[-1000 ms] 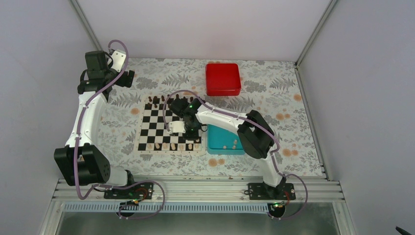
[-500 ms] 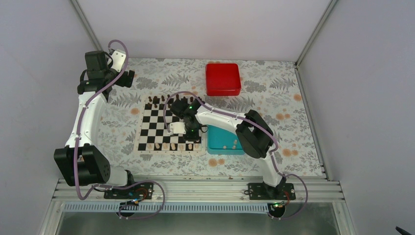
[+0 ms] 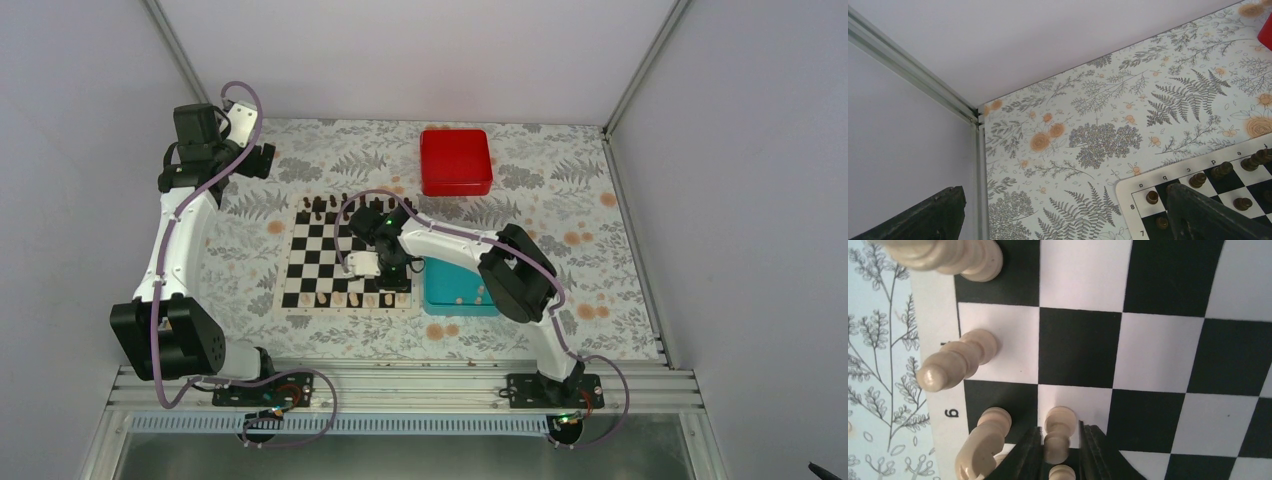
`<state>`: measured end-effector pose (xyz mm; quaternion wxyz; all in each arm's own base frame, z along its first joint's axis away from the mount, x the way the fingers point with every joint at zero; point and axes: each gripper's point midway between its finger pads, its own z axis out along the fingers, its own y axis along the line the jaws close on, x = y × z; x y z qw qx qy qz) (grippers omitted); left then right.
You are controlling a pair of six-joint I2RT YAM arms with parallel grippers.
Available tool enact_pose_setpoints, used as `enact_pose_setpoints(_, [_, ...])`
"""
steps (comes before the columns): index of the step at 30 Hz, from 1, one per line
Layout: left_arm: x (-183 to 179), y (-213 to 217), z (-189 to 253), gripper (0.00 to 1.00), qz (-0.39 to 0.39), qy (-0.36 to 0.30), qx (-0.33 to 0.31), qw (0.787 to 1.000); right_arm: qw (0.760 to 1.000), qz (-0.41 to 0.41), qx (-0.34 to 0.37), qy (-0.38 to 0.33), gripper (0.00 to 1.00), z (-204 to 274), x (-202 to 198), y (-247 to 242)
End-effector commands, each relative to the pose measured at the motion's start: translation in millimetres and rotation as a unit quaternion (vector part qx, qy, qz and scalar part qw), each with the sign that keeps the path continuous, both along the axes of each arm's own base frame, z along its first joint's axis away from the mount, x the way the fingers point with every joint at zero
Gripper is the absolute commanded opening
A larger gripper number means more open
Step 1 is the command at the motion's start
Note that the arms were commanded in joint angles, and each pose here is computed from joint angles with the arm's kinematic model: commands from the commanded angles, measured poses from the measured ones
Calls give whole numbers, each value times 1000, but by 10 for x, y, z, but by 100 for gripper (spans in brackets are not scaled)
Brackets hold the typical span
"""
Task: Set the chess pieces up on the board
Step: Place the chess piece on the chessboard, then pick up the chess piece from the storage box.
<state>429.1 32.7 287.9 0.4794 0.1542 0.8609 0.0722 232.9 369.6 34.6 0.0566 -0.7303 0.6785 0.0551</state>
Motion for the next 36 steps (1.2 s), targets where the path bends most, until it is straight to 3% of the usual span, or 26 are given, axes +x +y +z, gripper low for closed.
enact_pose_setpoints(1, [-29, -6, 115, 100, -6, -18, 0, 1000, 1000, -8, 3, -16, 28, -8, 100, -17])
enact_pose_setpoints(10, [-32, -1, 122, 100, -5, -19, 1, 1000, 996, -48, 38, -64, 40, 618, 333, -216])
enact_pose_setpoints(17, [-34, -11, 134, 100, -7, -20, 1, 1000, 984, -135, 56, -98, 41, 1082, 644, -868])
enact_pose_setpoints(25, [-27, -8, 144, 100, -7, -20, 0, 1000, 976, -209, 14, -63, 41, 594, 775, -1572])
enact_pose_setpoints(36, [-49, -2, 164, 100, -4, -22, 1, 1000, 972, -230, 4, -41, 39, 241, 832, -1722])
